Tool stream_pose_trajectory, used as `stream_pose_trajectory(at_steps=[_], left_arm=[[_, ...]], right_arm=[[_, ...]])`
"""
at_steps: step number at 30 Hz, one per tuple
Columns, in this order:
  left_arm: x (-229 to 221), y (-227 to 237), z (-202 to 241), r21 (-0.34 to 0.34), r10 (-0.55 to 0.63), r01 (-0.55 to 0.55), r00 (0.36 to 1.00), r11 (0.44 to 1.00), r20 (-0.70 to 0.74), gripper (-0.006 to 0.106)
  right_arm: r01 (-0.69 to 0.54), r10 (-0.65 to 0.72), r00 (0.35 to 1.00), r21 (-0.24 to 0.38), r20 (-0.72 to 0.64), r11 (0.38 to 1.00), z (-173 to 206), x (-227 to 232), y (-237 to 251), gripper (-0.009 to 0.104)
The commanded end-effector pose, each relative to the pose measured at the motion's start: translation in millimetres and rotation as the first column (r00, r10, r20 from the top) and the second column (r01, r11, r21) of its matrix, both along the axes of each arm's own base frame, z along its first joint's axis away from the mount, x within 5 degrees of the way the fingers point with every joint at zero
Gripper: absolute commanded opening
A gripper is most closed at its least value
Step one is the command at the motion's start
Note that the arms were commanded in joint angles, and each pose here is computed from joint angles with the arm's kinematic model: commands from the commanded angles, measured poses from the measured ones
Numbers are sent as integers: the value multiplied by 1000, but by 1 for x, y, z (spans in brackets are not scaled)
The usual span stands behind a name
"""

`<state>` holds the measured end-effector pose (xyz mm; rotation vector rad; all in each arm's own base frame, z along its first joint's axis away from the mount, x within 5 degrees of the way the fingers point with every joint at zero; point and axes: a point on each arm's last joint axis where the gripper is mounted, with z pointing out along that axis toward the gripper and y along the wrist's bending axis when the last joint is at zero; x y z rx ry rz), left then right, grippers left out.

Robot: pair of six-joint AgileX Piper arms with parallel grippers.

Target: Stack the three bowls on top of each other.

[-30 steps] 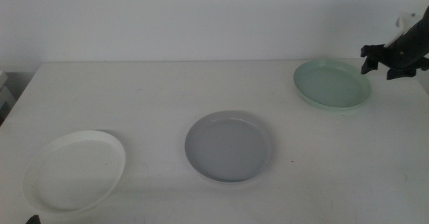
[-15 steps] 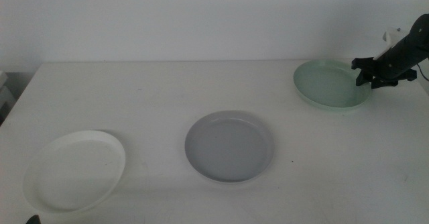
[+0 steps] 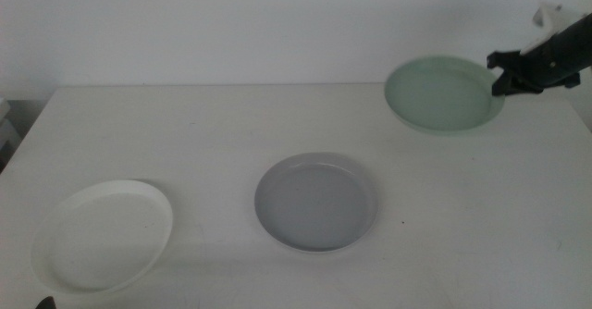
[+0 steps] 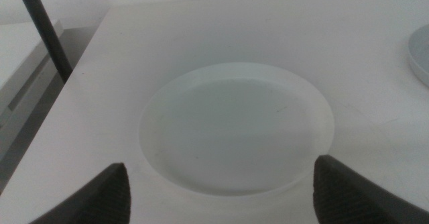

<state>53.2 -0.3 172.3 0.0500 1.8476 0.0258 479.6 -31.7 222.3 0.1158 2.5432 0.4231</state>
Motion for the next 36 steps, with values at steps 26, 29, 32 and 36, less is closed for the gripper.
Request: stream_pose_trajectory(at_steps=[26,29,32,36], left_arm=[[1,0,9,-9,4,-3,996,1000,92,105],[1,0,9,-9,4,-3,996,1000,92,105],[1,0,9,-9,4,-3,996,1000,92,105],[1,0,9,-9,4,-3,996,1000,92,105]], right_arm=[[-249,234,959,83,157,965,24,-141,184,0],[-234,223,965,67,139,970,8,-134,184,0],[-217,209,970,58,125,974,-4,-129,185,0],[-228,224,968,31,114,973,-16,-125,185,0]])
